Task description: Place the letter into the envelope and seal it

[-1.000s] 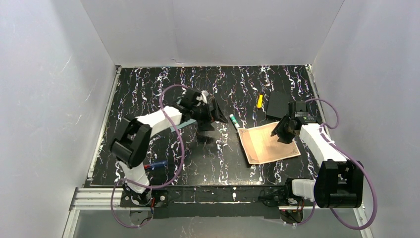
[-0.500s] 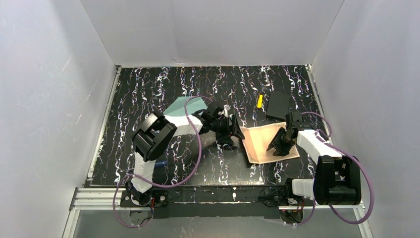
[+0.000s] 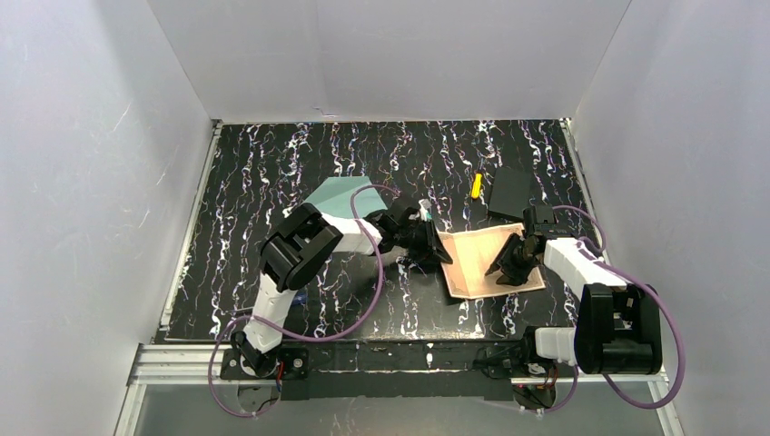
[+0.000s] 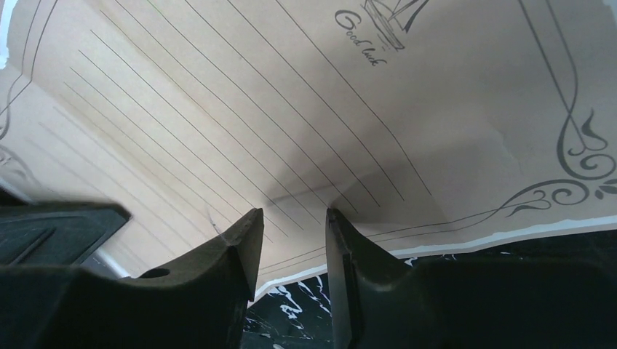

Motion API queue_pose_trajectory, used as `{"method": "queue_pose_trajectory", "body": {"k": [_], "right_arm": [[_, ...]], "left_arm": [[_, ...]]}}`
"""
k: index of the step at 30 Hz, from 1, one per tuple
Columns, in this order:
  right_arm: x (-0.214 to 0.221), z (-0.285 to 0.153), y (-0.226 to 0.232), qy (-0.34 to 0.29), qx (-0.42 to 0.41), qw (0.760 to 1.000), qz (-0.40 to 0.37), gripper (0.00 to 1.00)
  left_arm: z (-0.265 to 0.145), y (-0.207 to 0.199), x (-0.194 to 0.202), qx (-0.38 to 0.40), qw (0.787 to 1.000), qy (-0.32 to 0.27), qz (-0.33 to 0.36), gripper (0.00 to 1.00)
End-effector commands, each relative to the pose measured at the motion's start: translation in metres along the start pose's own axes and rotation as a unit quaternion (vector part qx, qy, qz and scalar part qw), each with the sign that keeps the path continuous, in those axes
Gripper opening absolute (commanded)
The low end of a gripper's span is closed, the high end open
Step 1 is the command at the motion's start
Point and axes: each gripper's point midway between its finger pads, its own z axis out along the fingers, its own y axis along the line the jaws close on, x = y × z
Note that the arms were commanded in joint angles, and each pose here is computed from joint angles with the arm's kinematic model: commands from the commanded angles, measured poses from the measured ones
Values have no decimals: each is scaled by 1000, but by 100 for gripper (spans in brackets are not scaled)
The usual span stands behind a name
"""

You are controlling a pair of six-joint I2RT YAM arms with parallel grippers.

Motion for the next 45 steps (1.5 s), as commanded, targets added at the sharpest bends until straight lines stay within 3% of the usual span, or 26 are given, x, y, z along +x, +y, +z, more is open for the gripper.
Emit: {"method": "queue_pose_trajectory", "body": {"k": [1,3,10,13,15,18,22,24,27,30,33,37,45], "right_arm": [[9,1,-7,23,15,1000,1,45],[-7,-17,17,-8,-25,1000,-5,45],[-72,-115,111,-131,-178,974,-52,51],[-92,-160,148,-174,-238,951,-97,56],[-98,-199,181,-205,-309,916,-151,61],[-100,-257,223,-259,-412,844,-227,71],[-83,-313,249,-300,-496,749,-320,88],[-68,-326,253,-301,-521,706,-373,91],[-48,-335,257,-281,-547,662,-429,92],[-29,-335,261,-247,-565,636,-463,92],[-15,-323,261,-226,-555,629,-495,95],[7,-293,252,-183,-517,652,-524,96],[45,-263,256,-90,-512,656,-547,99]], "left_arm": [[-13,-27,-4,56,998,-12,-1,9],[-34,-56,-11,94,994,-33,47,0],[-111,-138,-1,219,956,0,193,0],[-151,-167,5,264,936,21,233,0],[-181,-187,7,288,921,25,263,0],[-216,-206,8,300,905,18,301,0],[-241,-205,9,279,904,12,325,0],[-247,-195,13,238,913,26,331,0],[-260,-178,26,183,913,52,362,0],[-273,-171,40,163,908,74,378,0],[-284,-172,51,165,902,86,389,0],[-294,-176,55,161,895,89,407,0],[-314,-174,75,160,879,115,434,0]]}}
